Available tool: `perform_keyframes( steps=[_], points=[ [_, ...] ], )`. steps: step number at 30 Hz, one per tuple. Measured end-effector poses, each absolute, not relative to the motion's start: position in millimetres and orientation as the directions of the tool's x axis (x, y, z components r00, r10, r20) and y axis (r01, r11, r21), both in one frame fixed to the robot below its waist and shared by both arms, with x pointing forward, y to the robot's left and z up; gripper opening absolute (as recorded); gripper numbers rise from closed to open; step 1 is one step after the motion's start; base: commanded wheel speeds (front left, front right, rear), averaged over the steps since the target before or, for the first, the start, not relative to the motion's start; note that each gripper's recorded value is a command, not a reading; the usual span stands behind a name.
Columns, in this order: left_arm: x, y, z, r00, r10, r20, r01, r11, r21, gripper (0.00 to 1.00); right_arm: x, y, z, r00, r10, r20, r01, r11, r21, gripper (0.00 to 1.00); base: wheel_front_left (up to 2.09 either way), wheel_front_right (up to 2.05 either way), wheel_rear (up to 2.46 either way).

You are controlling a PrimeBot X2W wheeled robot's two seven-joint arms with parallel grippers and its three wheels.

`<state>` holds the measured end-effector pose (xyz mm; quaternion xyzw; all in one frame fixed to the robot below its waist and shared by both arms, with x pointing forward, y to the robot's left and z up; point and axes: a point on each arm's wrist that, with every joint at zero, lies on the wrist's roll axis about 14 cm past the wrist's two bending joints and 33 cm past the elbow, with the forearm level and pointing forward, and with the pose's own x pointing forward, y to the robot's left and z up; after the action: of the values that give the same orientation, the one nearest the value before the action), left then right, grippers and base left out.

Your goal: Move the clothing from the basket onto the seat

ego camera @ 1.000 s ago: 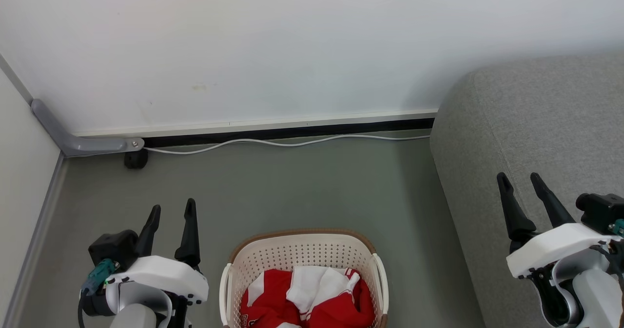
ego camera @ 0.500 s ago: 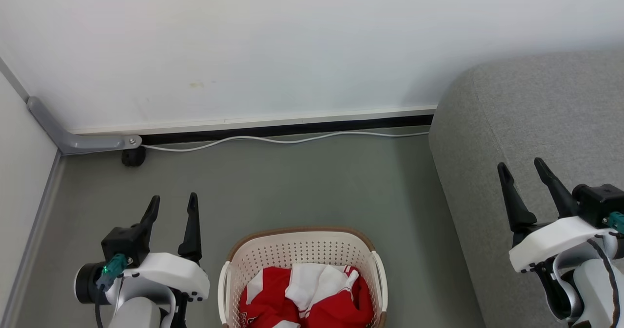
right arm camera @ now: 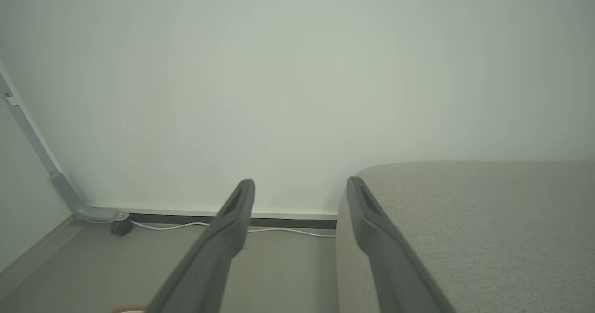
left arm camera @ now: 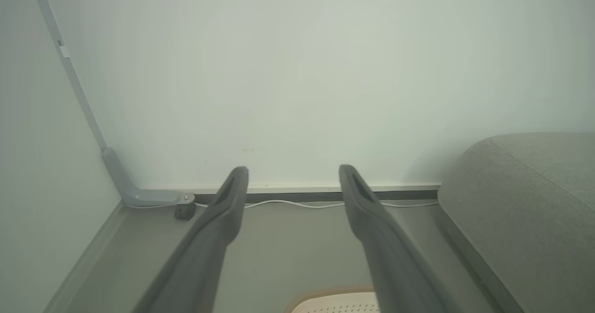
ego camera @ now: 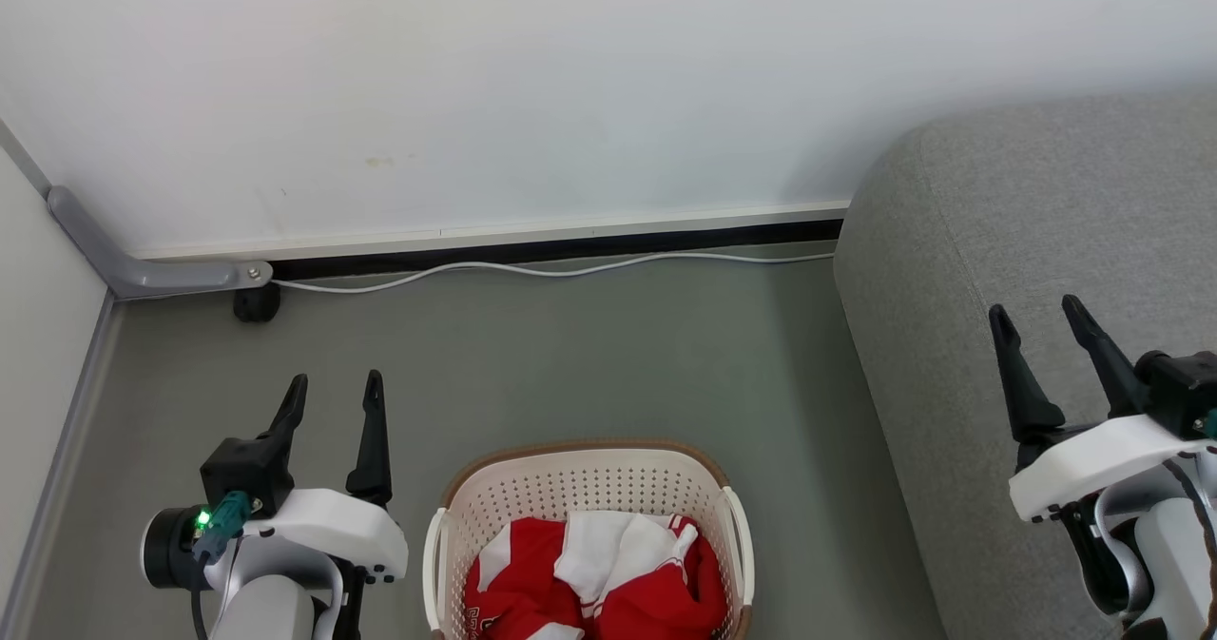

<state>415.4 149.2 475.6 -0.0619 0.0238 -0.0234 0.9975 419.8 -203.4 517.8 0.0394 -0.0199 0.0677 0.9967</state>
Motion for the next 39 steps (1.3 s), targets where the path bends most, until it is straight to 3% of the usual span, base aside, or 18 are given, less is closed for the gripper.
perform_keyframes(
  steps=[10,22,32,39],
  points=[
    [415,145,465,0.995,-0.063,-0.076,0.052,0.989,-0.135,1.00,424,-207,527,0.990,0.117,0.080,-0.124,0.989,0.081,1.00,0.00,0.00,0.00],
    [425,86,382,0.929,-0.216,-0.299,0.154,0.964,-0.219,1.00,473,-215,554,0.975,0.122,0.184,-0.136,0.988,0.068,1.00,0.00,0.00,0.00],
    [442,23,300,0.801,-0.378,-0.465,0.238,0.913,-0.331,1.00,525,-229,530,0.979,0.112,0.168,-0.122,0.991,0.050,1.00,0.00,0.00,0.00],
    [426,-19,235,0.640,-0.522,-0.564,0.264,0.838,-0.477,1.00,549,-239,494,0.988,0.100,0.114,-0.105,0.994,0.035,1.00,0.00,0.00,0.00]
  ],
)
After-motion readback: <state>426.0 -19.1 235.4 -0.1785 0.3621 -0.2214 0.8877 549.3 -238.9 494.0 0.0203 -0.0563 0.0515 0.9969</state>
